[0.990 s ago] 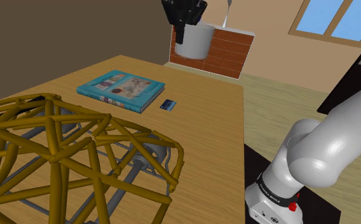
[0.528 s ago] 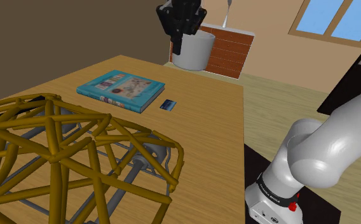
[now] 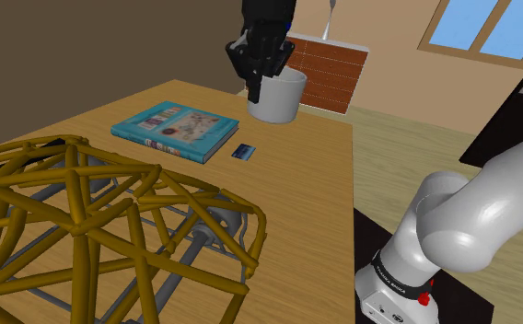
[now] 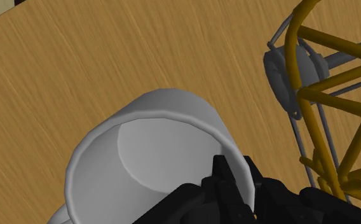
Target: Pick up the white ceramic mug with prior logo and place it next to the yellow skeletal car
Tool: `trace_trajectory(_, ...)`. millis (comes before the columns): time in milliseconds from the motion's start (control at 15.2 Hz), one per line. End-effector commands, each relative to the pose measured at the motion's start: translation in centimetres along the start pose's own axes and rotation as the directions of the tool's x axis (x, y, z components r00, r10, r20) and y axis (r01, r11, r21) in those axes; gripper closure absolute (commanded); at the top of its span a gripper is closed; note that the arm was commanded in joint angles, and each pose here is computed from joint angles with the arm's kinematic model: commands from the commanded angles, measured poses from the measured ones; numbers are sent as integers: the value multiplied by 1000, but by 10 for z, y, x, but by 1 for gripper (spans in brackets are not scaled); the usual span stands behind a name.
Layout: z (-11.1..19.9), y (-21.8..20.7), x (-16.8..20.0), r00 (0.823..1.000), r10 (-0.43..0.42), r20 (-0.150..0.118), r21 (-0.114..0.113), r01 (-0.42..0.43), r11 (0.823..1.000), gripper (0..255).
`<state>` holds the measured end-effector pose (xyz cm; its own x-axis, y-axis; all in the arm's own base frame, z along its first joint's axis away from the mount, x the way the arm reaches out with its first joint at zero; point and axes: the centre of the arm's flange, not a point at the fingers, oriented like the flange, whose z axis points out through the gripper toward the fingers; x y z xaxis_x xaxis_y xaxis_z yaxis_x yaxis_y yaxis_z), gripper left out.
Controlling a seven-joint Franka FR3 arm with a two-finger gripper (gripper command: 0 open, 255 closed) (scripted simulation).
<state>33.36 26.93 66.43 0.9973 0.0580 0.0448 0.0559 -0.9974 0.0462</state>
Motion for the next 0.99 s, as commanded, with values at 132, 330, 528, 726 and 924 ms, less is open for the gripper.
trace_trajectory(132,23,0,0,1000,0,-1,0,0,1000,255)
trace_trajectory(330,38,-1,-1,1000,0,-1,0,0,1000,255)
trace_trajectory(528,54,-2,-1,1000,0,-1,0,0,1000,255)
trace_trajectory(726,70,-3,-2,1000,0,-1,0,0,1000,255)
trace_trajectory(924,86,-3,-3,1000,0,-1,0,0,1000,255)
